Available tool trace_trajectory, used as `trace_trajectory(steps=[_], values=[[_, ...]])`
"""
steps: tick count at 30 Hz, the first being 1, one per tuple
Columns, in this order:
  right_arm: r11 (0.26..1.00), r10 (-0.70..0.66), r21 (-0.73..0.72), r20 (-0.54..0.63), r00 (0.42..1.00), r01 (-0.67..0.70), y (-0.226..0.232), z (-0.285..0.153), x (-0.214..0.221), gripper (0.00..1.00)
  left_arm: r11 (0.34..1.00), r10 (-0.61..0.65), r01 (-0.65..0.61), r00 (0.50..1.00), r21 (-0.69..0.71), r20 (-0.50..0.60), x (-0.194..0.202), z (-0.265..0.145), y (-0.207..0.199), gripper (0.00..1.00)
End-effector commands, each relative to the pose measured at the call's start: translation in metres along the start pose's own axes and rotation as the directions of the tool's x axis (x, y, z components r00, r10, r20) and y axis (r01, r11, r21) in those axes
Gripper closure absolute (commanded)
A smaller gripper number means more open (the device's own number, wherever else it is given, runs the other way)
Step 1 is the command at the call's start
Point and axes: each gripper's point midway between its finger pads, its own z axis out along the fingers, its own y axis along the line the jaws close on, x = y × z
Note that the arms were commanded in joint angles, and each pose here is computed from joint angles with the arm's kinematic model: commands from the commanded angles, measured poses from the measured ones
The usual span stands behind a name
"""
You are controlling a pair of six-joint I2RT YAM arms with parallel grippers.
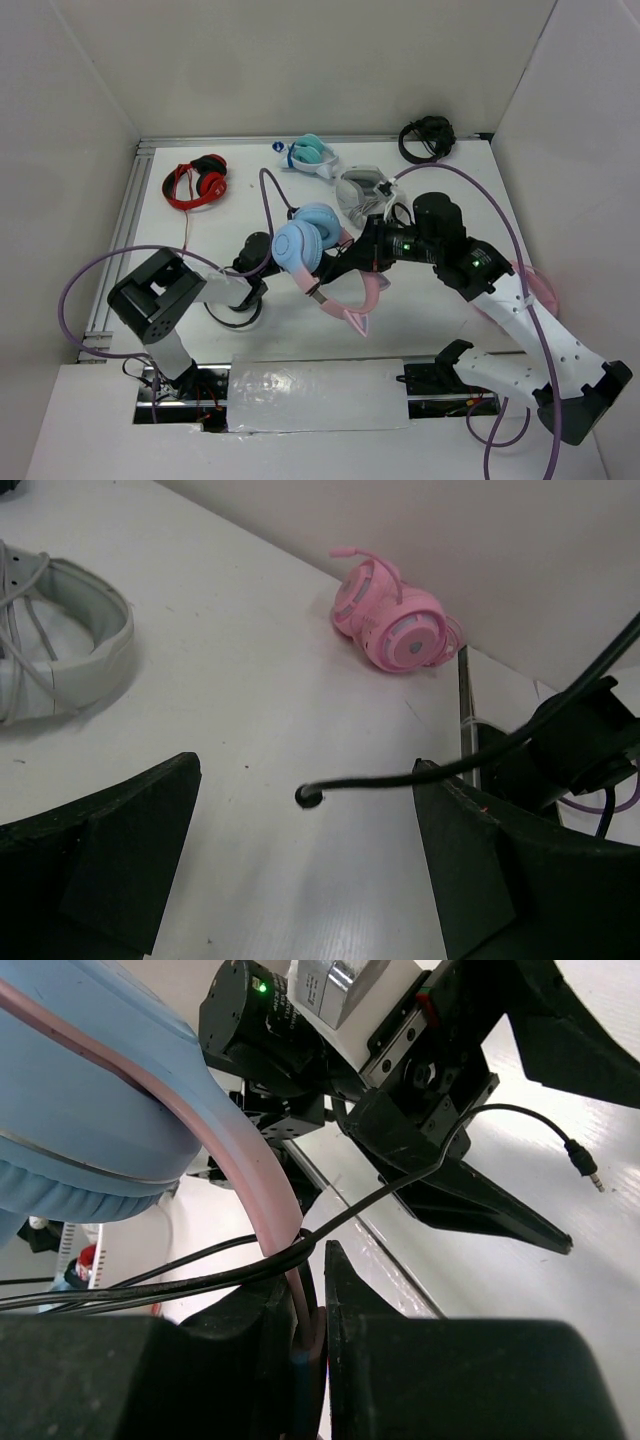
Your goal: Wrap the headphones
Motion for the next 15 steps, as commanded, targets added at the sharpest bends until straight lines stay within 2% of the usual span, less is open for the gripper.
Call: trace_trajectory(steps=[1, 4, 5, 6, 8, 10, 11, 13, 14, 15], values=[[0.990, -0.042, -0.133, 0.096, 0.995, 0.054, 0.032, -0.008, -0.023, 1.00, 0.909, 0.282, -0.398, 0.805, 0.123, 0.522, -0.133, -0.011, -0.074, 0.01], [0.989, -0.036, -0.140, 0.098, 0.995, 0.050, 0.034, -0.008, -0.023, 1.00, 0.906, 0.295, -0.409, 0.797, 0.112, 0.527, -0.135, -0.010, -0.075, 0.09], [0.990, -0.032, -0.132, 0.108, 0.994, 0.046, 0.033, -0.009, -0.025, 1.00, 0.907, 0.292, -0.406, 0.801, 0.115, 0.523, -0.136, -0.010, -0.076, 0.25], [0.991, -0.033, -0.126, 0.119, 0.992, 0.048, 0.032, -0.011, -0.026, 1.00, 0.907, 0.290, -0.402, 0.810, 0.123, 0.511, -0.132, -0.011, -0.077, 0.33], [0.994, -0.025, -0.098, 0.143, 0.989, 0.039, 0.027, -0.012, -0.031, 1.00, 0.904, 0.297, -0.406, 0.820, 0.133, 0.489, -0.127, -0.011, -0.077, 0.48], [0.997, -0.014, -0.071, 0.151, 0.988, 0.025, 0.021, -0.012, -0.033, 1.00, 0.913, 0.286, -0.383, 0.845, 0.138, 0.452, -0.117, -0.010, -0.074, 0.57], [0.999, -0.007, -0.036, 0.175, 0.985, 0.014, 0.014, -0.013, -0.038, 1.00, 0.914, 0.284, -0.379, 0.851, 0.143, 0.441, -0.115, -0.011, -0.074, 0.68], [1.000, 0.002, -0.006, 0.176, 0.984, -0.001, 0.005, -0.014, -0.039, 1.00, 0.921, 0.268, -0.355, 0.877, 0.162, 0.399, -0.103, -0.012, -0.075, 0.79], [1.000, 0.010, 0.006, 0.179, 0.984, -0.011, 0.000, -0.014, -0.039, 1.00, 0.930, 0.252, -0.332, 0.890, 0.160, 0.380, -0.097, -0.014, -0.074, 1.00], [0.999, 0.019, 0.028, 0.184, 0.983, -0.025, -0.005, -0.015, -0.039, 1.00, 0.948, 0.209, -0.279, 0.908, 0.151, 0.364, -0.092, -0.013, -0.073, 1.00]])
